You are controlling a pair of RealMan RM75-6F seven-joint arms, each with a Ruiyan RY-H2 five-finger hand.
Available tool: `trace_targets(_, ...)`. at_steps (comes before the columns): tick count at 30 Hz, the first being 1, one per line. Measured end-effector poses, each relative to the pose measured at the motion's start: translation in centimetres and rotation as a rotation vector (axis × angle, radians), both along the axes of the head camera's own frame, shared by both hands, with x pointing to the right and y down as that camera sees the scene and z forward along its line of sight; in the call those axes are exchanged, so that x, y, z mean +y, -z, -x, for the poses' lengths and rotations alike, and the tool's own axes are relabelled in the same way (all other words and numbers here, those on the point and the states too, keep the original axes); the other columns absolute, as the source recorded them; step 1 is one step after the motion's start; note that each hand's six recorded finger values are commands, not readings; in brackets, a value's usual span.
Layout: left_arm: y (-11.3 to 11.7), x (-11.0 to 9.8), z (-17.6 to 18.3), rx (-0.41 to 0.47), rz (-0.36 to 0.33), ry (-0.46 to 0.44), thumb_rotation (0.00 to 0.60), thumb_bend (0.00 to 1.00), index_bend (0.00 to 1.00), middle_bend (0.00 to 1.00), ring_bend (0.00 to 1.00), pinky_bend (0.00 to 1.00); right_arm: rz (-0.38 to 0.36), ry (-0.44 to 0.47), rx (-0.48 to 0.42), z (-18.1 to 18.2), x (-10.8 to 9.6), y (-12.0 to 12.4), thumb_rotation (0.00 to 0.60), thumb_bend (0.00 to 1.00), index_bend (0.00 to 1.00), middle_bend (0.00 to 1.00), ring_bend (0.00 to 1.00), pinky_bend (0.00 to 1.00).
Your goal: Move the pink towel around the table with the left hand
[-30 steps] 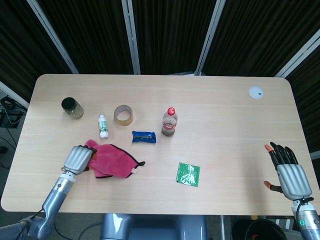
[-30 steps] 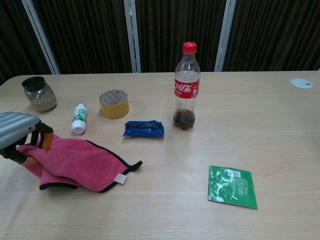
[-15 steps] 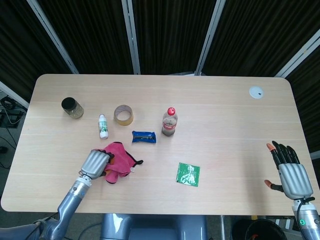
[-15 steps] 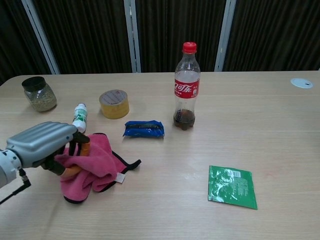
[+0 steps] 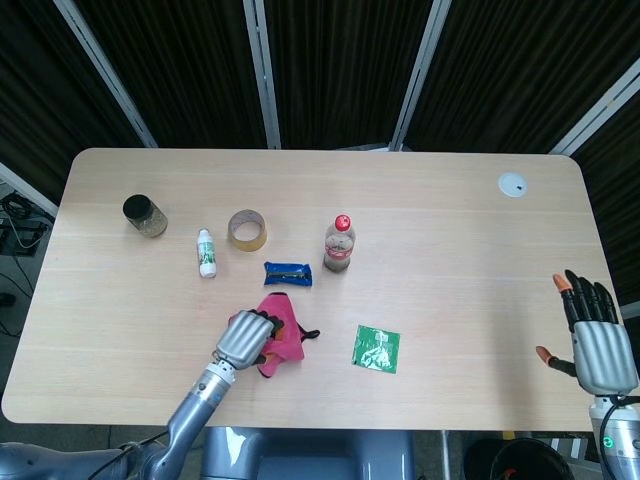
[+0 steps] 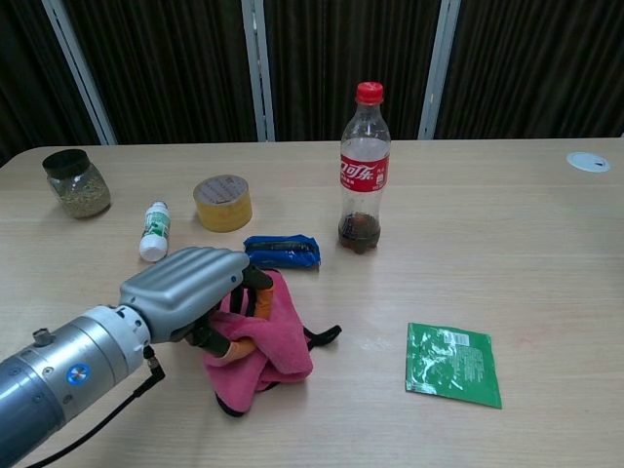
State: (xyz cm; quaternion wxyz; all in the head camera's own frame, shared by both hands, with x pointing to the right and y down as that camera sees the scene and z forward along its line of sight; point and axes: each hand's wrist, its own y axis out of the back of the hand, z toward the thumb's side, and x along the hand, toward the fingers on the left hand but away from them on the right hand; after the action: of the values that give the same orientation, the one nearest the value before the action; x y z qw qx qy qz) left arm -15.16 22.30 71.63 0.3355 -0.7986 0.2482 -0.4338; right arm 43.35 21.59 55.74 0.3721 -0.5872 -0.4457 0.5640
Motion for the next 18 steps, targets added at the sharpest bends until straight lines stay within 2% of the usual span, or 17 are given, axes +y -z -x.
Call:
trace_targets(5,-0.2,0.1,-0.9,-0.003,-0.001,-0.006,0.6,0.59,0.77,0.53,0.46,0.53,0.006,0.0,0.008,-0.1,0.1,-0.1,0.6,0.0,0.02,0.0,0.0,0.0)
trace_targets(9,-0.4,-0.4,0.7,-0.052,-0.029,-0.022,0.6,0.59,0.78,0.53,0.46,0.53,0.016,0.003,0.006,-0.3,0.2,-0.1,0.6,0.0,0.02,0.0,0.0,0.0)
trace_targets(12,-0.5,-1.3,3.2,-0.109,-0.062,-0.029,0.6,0.59,0.78,0.53,0.46,0.53,0.019,0.006,0.007,-0.2,0.2,-0.1,0.6,0.0,0.02,0.0,0.0,0.0)
trace_targets(18,-0.5,-4.3,10.6,-0.254,-0.119,0.002,0.6,0.59,0.78,0.53,0.46,0.53,0.025,0.014,0.01,-0.1,0.2,-0.2,0.6,0.0,0.02,0.0,0.0,0.0)
